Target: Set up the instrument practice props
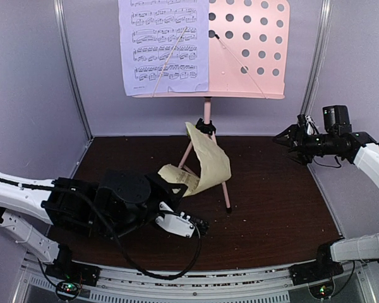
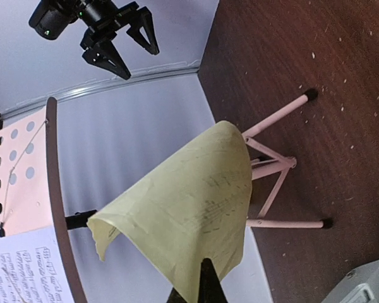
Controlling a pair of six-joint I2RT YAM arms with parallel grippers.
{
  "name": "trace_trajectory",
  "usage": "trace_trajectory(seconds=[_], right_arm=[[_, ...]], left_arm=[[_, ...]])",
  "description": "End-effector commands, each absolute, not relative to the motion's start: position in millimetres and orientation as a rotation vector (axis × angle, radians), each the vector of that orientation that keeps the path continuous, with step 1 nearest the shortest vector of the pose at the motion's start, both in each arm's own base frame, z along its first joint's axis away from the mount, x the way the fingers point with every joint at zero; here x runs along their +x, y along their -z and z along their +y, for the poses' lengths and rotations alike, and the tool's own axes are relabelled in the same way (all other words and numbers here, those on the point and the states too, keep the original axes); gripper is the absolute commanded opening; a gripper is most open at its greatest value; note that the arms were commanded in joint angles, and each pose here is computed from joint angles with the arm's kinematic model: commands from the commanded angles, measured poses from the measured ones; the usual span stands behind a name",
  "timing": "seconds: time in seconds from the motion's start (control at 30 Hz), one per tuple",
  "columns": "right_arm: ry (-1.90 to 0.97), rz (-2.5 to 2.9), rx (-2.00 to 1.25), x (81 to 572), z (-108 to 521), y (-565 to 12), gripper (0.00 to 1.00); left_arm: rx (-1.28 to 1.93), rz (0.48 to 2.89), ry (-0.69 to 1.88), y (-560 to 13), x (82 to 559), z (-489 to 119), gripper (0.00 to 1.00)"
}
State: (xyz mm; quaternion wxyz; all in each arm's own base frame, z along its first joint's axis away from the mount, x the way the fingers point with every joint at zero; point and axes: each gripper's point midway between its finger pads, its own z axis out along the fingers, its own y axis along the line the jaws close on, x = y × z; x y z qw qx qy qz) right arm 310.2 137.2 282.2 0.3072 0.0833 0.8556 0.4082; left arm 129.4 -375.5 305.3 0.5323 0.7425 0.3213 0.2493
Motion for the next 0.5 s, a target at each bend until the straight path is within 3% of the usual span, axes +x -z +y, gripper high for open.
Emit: trace_trajectory(seconds=[0.0,0.47], right_arm=[[-1.125,2.196,0.176,309.0,141.2,-305.0,0.79],[-1.202,2.155,0.106,310.1,151.6,-329.7,0.79]], left_arm=[[1.588,0.715,-0.808,-350.4,141.6,-364.5,0.0],[1.556,0.704,-0.775,-358.8,115.8,-359.4,0.0]])
